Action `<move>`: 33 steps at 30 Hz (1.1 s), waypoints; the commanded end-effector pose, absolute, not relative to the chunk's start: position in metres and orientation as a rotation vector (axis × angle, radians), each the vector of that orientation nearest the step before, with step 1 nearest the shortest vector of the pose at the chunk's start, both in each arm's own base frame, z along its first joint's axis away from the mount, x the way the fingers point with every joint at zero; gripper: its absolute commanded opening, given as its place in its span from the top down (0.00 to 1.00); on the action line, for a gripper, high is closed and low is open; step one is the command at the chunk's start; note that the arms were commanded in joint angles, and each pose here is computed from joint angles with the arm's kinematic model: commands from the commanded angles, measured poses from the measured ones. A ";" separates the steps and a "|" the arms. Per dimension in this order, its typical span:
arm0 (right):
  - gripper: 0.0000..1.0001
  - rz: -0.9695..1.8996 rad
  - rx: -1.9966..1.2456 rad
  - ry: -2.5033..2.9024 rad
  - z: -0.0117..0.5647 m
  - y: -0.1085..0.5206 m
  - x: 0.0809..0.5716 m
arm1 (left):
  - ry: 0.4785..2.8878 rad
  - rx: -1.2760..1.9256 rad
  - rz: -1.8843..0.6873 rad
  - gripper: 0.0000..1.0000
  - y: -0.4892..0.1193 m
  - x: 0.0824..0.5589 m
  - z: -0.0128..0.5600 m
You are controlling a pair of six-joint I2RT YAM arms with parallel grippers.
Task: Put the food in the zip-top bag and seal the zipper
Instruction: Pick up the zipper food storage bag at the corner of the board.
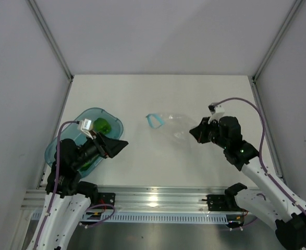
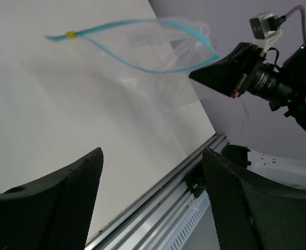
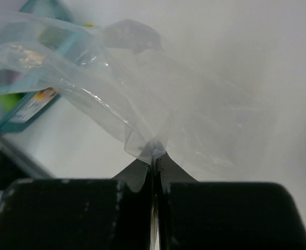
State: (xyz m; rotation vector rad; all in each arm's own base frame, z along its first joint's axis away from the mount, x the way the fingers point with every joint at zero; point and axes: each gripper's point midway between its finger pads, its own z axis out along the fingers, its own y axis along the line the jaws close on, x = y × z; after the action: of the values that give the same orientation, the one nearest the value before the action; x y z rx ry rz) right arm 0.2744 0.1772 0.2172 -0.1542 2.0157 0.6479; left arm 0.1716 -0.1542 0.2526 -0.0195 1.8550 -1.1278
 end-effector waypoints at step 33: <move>1.00 1.599 -0.528 2.067 0.233 0.236 0.093 | 1.731 0.558 -1.198 0.39 -0.190 0.125 0.281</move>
State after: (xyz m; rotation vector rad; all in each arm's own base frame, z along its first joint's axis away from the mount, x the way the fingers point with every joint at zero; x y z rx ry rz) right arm 0.1012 0.2321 0.2134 -0.4542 2.1131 1.5423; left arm 0.1188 -0.1864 0.2714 0.5076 1.7832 -1.2402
